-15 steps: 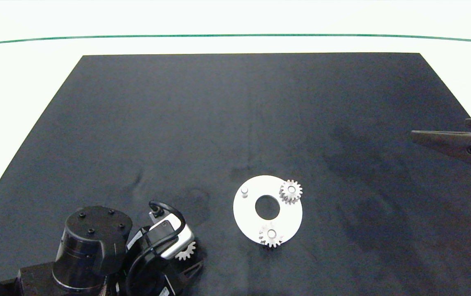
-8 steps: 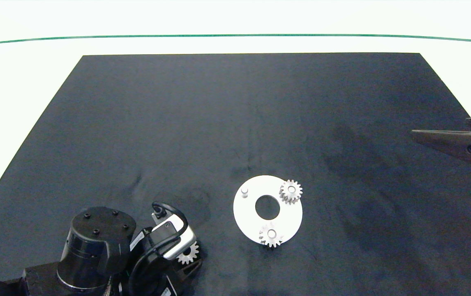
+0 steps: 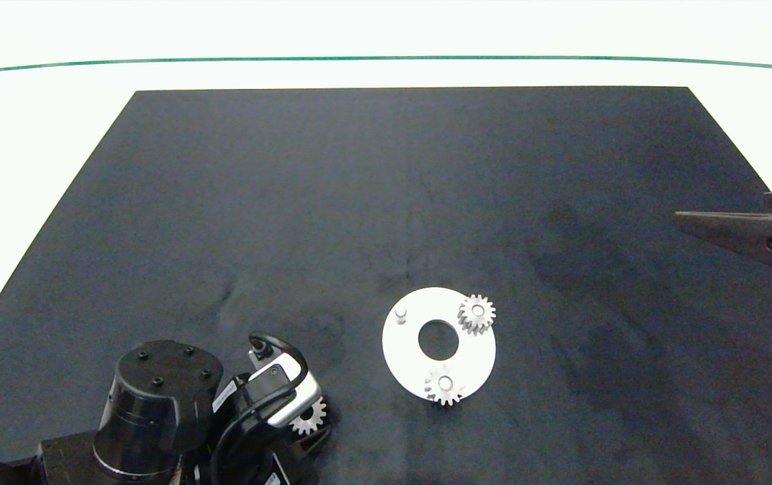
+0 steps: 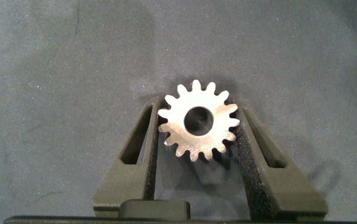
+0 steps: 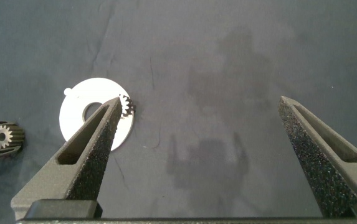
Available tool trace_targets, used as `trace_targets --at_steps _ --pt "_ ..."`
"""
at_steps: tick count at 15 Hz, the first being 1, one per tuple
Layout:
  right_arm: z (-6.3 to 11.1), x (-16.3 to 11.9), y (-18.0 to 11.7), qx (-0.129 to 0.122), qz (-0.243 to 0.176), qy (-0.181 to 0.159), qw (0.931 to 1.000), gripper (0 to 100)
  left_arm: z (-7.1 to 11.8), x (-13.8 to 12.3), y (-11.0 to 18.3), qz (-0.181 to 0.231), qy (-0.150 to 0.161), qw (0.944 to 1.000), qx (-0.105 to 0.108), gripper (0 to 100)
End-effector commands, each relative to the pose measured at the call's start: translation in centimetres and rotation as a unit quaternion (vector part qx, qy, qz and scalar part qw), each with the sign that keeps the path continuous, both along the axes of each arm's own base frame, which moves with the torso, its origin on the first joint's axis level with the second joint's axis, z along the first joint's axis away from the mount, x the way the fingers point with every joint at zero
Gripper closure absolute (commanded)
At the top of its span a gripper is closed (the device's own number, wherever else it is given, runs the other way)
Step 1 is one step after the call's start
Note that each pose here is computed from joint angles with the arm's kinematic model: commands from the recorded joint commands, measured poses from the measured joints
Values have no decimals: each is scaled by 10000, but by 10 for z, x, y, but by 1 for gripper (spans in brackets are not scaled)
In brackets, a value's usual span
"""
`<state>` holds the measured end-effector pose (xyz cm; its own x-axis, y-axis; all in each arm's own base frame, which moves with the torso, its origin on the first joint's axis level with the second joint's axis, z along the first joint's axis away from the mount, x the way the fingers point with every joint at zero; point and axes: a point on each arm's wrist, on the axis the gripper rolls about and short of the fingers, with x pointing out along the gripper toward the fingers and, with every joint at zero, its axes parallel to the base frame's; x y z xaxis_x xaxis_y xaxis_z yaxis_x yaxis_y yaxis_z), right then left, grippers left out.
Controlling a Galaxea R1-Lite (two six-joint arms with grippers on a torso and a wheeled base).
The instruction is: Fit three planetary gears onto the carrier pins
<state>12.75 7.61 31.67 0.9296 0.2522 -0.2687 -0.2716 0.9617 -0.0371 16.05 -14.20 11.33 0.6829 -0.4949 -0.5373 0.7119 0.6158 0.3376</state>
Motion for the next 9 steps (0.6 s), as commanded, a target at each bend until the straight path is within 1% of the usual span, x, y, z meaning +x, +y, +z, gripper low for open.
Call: trace_targets --at_steps 1,2,4,6,8,9 --pt "-1 0 0 -10 -5 17 10000 0 1 0 0 -11 -40 10000 -16 78" --pt "-1 0 0 -15 -5 23 10000 0 5 1 -1 -11 -97 9999 -68 78" --pt "-1 0 0 -10 3 17 10000 0 9 2 -2 17 -187 9998 -90 78" --pt "-1 -1 0 -6 -5 11 10000 0 12 1 -1 20 -153 9999 -9 78" --pt "0 -4 -2 19 3 -28 10000 0 27 3 -5 -23 -211 9998 -48 78" --pt "1 -4 -3 23 3 -34 10000 0 30 4 -6 -35 -220 9997 -48 78"
